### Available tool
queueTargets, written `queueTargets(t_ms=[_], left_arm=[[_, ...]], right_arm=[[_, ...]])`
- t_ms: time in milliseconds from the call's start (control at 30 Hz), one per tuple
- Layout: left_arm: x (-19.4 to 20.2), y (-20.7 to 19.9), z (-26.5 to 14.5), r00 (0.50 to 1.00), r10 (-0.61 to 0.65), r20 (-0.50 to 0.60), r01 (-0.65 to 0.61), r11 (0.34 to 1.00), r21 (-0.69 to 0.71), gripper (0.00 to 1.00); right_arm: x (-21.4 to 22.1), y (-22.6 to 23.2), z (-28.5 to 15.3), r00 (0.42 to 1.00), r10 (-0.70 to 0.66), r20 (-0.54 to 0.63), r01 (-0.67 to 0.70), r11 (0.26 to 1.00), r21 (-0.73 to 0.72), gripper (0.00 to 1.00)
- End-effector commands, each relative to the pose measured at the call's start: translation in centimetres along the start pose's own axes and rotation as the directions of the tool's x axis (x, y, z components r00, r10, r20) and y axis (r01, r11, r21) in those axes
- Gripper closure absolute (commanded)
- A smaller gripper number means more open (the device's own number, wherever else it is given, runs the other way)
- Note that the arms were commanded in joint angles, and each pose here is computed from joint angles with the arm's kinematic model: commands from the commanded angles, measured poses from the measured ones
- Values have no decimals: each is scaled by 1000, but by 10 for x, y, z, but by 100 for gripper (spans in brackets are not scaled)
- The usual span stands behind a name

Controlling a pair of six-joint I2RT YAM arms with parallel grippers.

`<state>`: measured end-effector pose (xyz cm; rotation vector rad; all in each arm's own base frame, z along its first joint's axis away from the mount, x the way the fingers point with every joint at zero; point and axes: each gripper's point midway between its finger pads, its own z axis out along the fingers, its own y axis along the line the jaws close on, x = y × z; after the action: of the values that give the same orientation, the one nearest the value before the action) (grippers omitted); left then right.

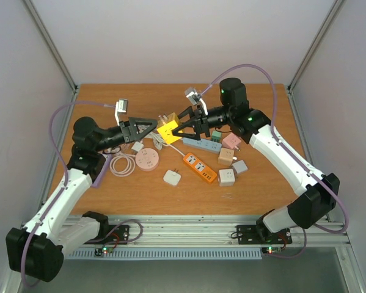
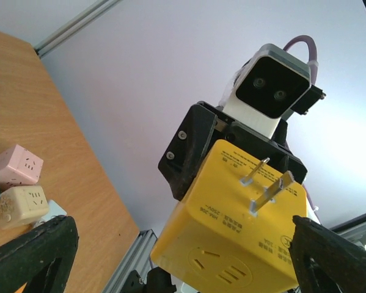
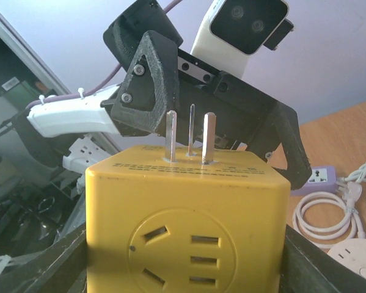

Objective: Insert the plug

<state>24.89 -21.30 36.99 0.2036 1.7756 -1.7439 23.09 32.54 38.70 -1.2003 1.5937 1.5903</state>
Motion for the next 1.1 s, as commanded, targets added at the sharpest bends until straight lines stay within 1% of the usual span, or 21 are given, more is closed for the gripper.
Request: queueTargets(t_ms=[0,133,233,300,400,533,633,700,767,833,900,1000,1067], left_arm=[[-5,-8,0,996,84,37,-85,996,34,6],[-3,-2,1,995,90,38,-91,995,43,5],[-2,5,4,996,79,30,-80,995,51,5],[0,5,8,998,59,13,-60,995,75,6],[3,-4,9,998,56,-7,-55,988,143,9],[6,-5,9,1000,6,-18,-3,984,176,12],[7,-5,7,1000,-12,-13,14,982,189,8],[8,-8,6,1000,-10,-8,11,980,200,5],[8,-8,5,1000,-13,-7,14,980,200,5],[9,-7,5,1000,-13,-8,15,980,198,7],[9,-7,5,1000,-14,-9,15,980,197,13],[8,-5,6,1000,-22,-6,23,982,186,24],[7,-3,6,999,-34,3,33,985,171,34]], right_arm=[[-11,6,0,1000,-30,4,30,1000,2,43],[-7,-1,6,997,73,0,-73,997,13,41],[-4,-7,11,993,117,13,-117,993,19,41],[-5,-10,11,989,147,22,-147,989,22,41],[-8,-15,13,982,187,28,-188,981,39,42],[-8,-25,15,971,238,32,-240,969,59,41],[-6,-33,16,962,269,39,-271,959,83,41],[-5,-37,16,959,281,46,-284,954,97,41],[-5,-41,16,954,294,55,-298,948,110,41],[-6,-43,16,948,312,64,-318,941,116,41],[-7,-45,17,937,343,71,-349,930,118,41],[-7,-47,18,924,375,71,-381,918,107,41],[-7,-46,18,915,396,74,-401,910,100,41]])
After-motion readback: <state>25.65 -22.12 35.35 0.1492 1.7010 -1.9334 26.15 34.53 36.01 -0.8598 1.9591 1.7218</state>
